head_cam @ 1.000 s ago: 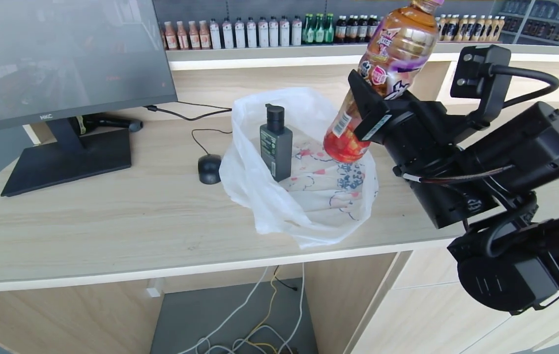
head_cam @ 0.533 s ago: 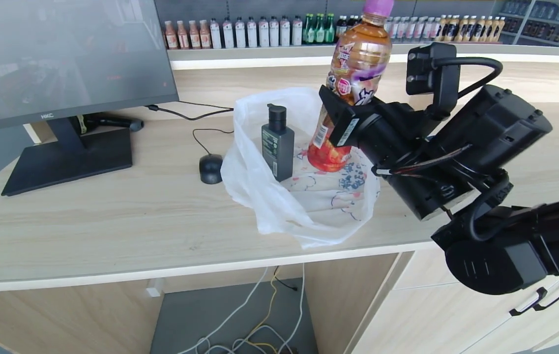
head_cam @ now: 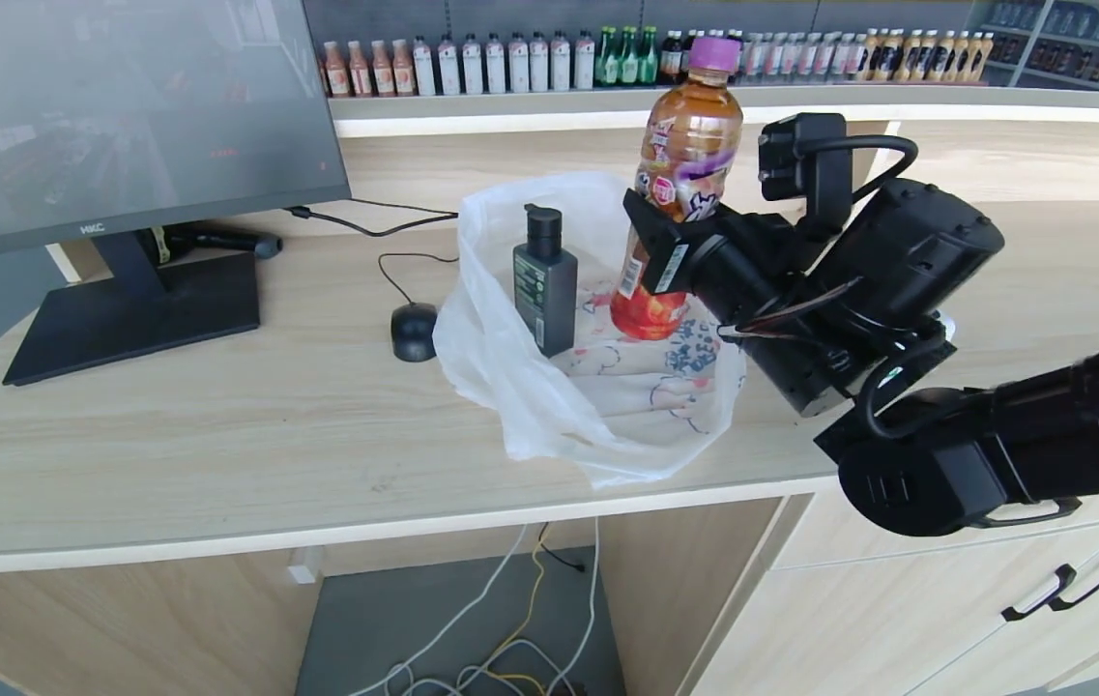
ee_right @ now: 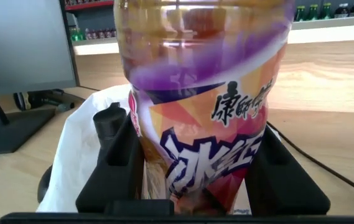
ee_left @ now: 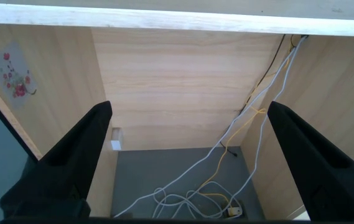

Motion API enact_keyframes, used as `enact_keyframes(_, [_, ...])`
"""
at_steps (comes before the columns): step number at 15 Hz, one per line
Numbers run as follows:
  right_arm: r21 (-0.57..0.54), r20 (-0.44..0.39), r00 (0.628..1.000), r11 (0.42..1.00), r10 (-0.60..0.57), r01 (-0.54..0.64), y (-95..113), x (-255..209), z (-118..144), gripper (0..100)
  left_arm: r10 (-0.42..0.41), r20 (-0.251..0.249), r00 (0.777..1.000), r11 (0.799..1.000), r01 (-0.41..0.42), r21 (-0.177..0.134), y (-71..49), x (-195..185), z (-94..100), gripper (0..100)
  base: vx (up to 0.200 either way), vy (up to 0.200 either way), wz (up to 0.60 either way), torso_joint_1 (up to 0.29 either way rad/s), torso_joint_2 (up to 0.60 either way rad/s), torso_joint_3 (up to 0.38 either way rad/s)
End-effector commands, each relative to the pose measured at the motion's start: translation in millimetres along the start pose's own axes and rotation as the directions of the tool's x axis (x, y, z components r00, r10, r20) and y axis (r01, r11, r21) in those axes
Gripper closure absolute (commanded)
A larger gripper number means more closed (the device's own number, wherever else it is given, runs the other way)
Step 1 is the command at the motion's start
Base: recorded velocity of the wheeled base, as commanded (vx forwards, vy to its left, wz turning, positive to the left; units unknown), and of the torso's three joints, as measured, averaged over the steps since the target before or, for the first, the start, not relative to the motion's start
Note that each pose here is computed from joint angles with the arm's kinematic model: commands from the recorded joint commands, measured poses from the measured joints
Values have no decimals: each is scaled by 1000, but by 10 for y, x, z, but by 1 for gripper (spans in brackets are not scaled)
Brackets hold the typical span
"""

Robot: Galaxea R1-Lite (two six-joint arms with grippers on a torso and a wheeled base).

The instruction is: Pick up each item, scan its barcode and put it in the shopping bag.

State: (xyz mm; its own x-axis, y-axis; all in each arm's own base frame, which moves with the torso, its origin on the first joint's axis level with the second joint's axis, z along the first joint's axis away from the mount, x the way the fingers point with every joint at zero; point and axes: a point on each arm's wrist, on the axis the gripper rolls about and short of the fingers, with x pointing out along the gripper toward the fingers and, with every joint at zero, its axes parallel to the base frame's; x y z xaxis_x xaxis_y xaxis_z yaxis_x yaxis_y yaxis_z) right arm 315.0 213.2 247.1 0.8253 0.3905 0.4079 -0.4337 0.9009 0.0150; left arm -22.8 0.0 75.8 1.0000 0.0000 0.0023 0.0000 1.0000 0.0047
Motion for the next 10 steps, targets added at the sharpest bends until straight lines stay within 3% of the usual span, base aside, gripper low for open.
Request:
enact_keyframes(1, [-16,-11,1000,1000,17,-18,5,123,-185,100,0,1,1000,1000,0,0,0,0,0,0,0,0,0,0,0,0])
enact_keyframes(4, [-25,-17,1000,1000,18,-18,17,254,-314,100,0,1,1000,1000,0,0,0,0,0,0,0,0,0,0,0,0])
enact_keyframes(6, [-86,-42,999,996,20,-23,-101,271,-374,100,0,1,1000,1000,0,0,0,0,0,0,0,0,0,0,0,0])
enact_keyframes(10, [-109,-54,998,994,18,-24,-149,274,-426,100,0,1,1000,1000,0,0,0,0,0,0,0,0,0,0,0,0])
